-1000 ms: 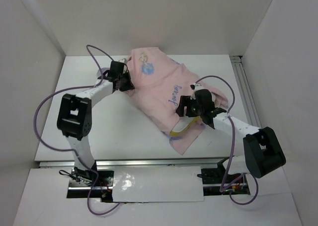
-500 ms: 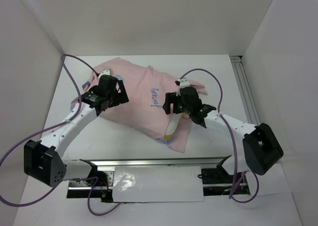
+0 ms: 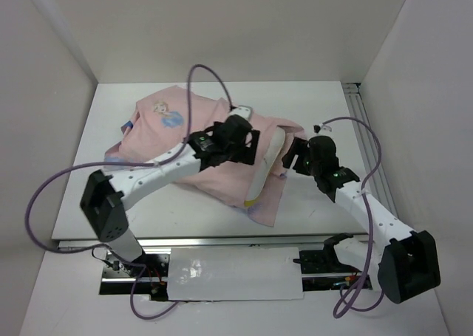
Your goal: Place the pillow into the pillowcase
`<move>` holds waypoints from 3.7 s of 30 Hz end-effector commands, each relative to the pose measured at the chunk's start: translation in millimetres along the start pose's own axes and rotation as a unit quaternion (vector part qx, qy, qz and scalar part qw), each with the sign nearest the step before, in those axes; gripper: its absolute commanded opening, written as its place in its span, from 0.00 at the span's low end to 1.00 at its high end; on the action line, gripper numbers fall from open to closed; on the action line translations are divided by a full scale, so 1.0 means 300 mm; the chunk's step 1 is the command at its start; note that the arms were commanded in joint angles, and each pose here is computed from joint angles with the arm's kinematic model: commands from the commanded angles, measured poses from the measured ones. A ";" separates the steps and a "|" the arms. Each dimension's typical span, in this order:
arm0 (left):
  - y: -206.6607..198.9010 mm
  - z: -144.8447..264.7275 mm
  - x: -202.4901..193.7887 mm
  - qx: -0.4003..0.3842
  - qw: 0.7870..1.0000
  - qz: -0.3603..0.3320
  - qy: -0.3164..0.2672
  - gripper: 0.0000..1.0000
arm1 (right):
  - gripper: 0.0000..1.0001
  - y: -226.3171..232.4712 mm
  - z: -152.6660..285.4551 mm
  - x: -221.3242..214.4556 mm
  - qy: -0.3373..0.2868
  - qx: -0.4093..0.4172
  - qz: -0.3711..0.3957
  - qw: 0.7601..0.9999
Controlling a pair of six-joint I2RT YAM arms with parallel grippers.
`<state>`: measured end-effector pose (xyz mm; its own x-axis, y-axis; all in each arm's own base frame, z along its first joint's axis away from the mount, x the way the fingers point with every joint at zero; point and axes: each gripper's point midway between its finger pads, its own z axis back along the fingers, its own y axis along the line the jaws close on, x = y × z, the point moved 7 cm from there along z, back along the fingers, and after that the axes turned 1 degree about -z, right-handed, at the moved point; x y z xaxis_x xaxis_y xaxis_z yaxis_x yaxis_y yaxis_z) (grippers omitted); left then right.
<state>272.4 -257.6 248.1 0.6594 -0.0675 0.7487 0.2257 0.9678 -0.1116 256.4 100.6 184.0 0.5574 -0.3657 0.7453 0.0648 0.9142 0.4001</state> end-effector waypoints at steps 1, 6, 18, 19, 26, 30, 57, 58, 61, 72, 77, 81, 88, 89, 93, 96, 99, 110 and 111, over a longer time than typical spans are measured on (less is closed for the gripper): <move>-0.176 -0.087 -0.035 -0.048 0.995 -0.091 0.011 1.00 | 0.78 -0.037 0.008 -0.082 0.052 0.025 -0.024 0.998; -0.294 -0.191 -0.045 -0.051 0.990 -0.129 0.034 0.95 | 0.78 -0.090 0.024 -0.092 0.054 0.044 -0.052 0.996; -0.315 -0.164 0.021 -0.050 0.994 -0.099 0.005 0.00 | 0.76 -0.074 0.032 -0.148 0.083 0.166 -0.027 0.982; -0.316 -0.157 0.031 -0.056 0.993 -0.099 -0.006 0.00 | 0.76 -0.067 0.031 -0.172 0.090 0.177 -0.022 0.980; -0.288 -0.129 0.016 -0.041 0.992 -0.122 -0.006 0.00 | 0.80 -0.030 -0.002 -0.180 0.087 0.189 -0.024 0.978; -0.285 -0.155 -0.014 -0.024 0.988 -0.150 0.008 0.27 | 0.80 -0.045 -0.016 -0.184 0.092 0.164 -0.027 0.982; -0.237 -0.143 -0.102 -0.001 0.989 -0.142 0.038 0.00 | 0.80 -0.010 -0.024 -0.191 0.105 0.219 -0.051 0.969; -0.232 -0.115 -0.086 -0.005 0.991 -0.133 0.030 0.00 | 0.80 0.006 -0.040 -0.189 0.104 0.227 -0.046 0.967; -0.254 -0.053 -0.047 -0.043 0.992 -0.117 0.003 0.00 | 0.80 0.034 -0.081 -0.223 0.124 0.237 -0.042 0.963; -0.311 0.028 -0.039 -0.116 0.986 -0.121 -0.009 0.00 | 0.00 0.252 -0.170 -0.083 0.063 0.350 -0.042 0.934; -0.382 0.093 0.009 -0.161 0.978 -0.126 -0.034 0.00 | 0.00 0.376 -0.157 0.028 -0.001 0.392 -0.034 0.919; -0.382 0.170 0.077 -0.164 0.977 -0.119 -0.069 0.00 | 0.00 0.434 -0.154 0.054 -0.026 0.421 -0.034 0.906; -0.337 0.175 0.051 -0.137 0.983 -0.103 -0.069 0.00 | 0.00 0.416 -0.217 -0.016 0.010 0.401 -0.035 0.916; -0.317 0.152 0.033 -0.122 0.986 -0.104 -0.050 0.00 | 0.00 0.392 -0.235 -0.035 0.021 0.388 -0.039 0.921; -0.293 0.073 0.003 -0.078 0.992 -0.096 -0.017 0.23 | 0.13 0.313 -0.204 -0.096 0.063 0.352 -0.052 0.932; -0.290 0.019 -0.033 -0.051 0.993 -0.110 0.004 0.66 | 0.45 0.225 -0.163 -0.116 0.074 0.287 -0.043 0.954; -0.281 -0.025 -0.044 -0.026 0.993 -0.118 0.016 0.83 | 0.60 0.122 -0.099 -0.120 0.069 0.191 -0.034 0.979; -0.216 -0.212 0.022 0.034 0.987 -0.152 0.034 1.00 | 0.82 -0.101 0.057 -0.014 0.005 -0.036 -0.074 0.997; -0.196 -0.232 0.016 0.043 0.987 -0.152 0.043 1.00 | 0.82 -0.108 0.056 -0.010 0.003 -0.039 -0.076 0.996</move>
<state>290.3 -345.9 221.6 0.6161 -0.3525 0.7044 0.4040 0.9091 0.1016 244.5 82.4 175.8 0.5292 -0.5192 0.6711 0.1441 0.8344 0.5319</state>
